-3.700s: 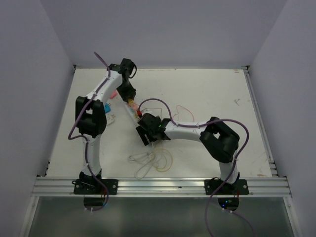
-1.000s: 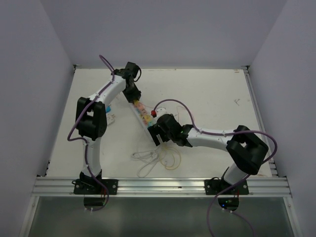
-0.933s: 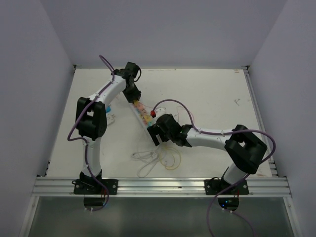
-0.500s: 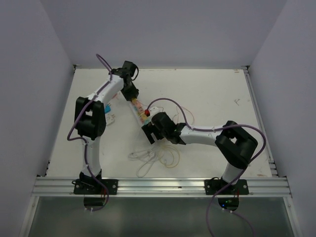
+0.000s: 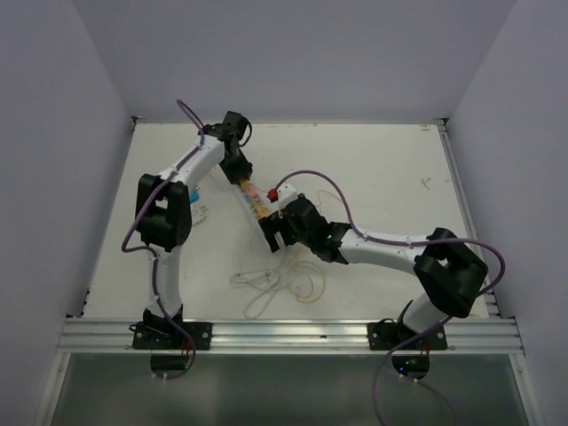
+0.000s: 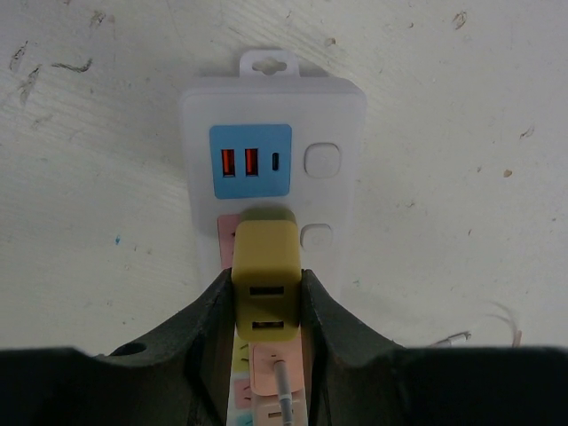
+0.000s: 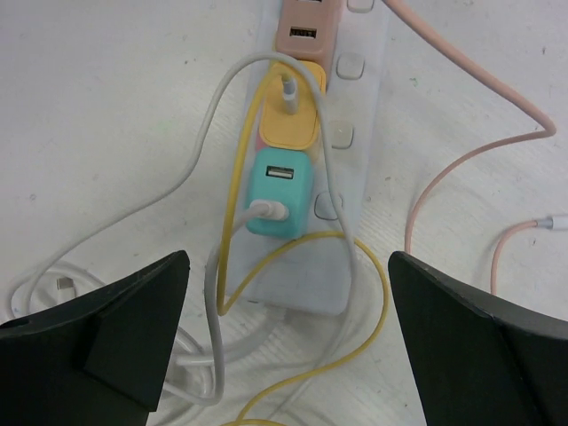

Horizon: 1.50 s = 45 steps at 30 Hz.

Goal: Pull the plug off the socket

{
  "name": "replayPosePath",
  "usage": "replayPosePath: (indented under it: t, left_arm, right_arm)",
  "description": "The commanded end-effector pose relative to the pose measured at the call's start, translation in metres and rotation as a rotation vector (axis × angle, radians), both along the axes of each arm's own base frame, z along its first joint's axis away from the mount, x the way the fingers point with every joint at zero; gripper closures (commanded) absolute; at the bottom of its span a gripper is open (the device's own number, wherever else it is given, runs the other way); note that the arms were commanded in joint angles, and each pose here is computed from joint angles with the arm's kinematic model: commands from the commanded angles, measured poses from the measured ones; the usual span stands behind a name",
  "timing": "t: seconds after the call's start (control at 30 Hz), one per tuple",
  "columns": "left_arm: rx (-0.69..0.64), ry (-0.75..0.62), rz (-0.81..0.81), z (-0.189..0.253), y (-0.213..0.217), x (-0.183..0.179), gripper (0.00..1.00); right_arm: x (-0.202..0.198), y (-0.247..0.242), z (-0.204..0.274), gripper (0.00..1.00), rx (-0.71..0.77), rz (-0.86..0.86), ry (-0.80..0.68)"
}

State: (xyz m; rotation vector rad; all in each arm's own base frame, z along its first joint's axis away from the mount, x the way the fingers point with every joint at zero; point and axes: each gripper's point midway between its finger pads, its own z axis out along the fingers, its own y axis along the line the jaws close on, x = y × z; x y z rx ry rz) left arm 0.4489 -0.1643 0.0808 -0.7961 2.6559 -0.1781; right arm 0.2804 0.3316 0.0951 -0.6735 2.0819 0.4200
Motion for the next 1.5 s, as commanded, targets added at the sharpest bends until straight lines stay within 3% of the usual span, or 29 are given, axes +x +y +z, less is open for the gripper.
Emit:
replayPosePath:
  t: [0.0, 0.67, 0.9, 0.97, 1.1, 1.13, 1.3, 1.37, 1.47]
  left_arm:
    - [-0.046, -0.016, 0.012, 0.010, -0.009, -0.001, 1.00]
    - [-0.068, -0.004, 0.000, 0.007, -0.017, -0.005, 1.00]
    - [-0.069, -0.002, 0.001, 0.006, -0.016, -0.005, 1.00]
    - [-0.071, 0.001, 0.001, 0.004, -0.016, -0.005, 1.00]
    - [-0.077, -0.004, -0.002, 0.005, -0.018, -0.004, 1.00]
    - [-0.079, -0.005, -0.003, 0.005, -0.018, -0.004, 1.00]
    - [-0.089, -0.012, -0.008, 0.008, -0.021, -0.003, 1.00]
    - [-0.102, -0.016, -0.008, 0.010, -0.023, -0.001, 1.00]
    - [-0.123, -0.036, -0.013, 0.020, -0.027, 0.004, 1.00]
  right_arm:
    - [0.010, 0.017, 0.022, 0.01, 0.061, 0.013, -0.039]
    - [0.034, 0.033, -0.036, 0.01, -0.096, -0.011, -0.011]
    - [0.038, 0.038, -0.047, 0.06, -0.115, -0.013, 0.004]
    - [0.037, 0.037, -0.052, 0.11, -0.122, -0.014, 0.013]
    - [0.035, 0.031, -0.062, 0.33, -0.147, -0.030, 0.029]
    - [0.034, 0.027, -0.064, 0.48, -0.161, -0.041, 0.032]
    - [0.026, 0.011, -0.081, 0.91, -0.225, -0.061, 0.070]
    - [0.024, 0.007, -0.086, 1.00, -0.249, -0.065, 0.085]
    - [0.014, -0.004, -0.104, 1.00, -0.343, -0.051, 0.153]
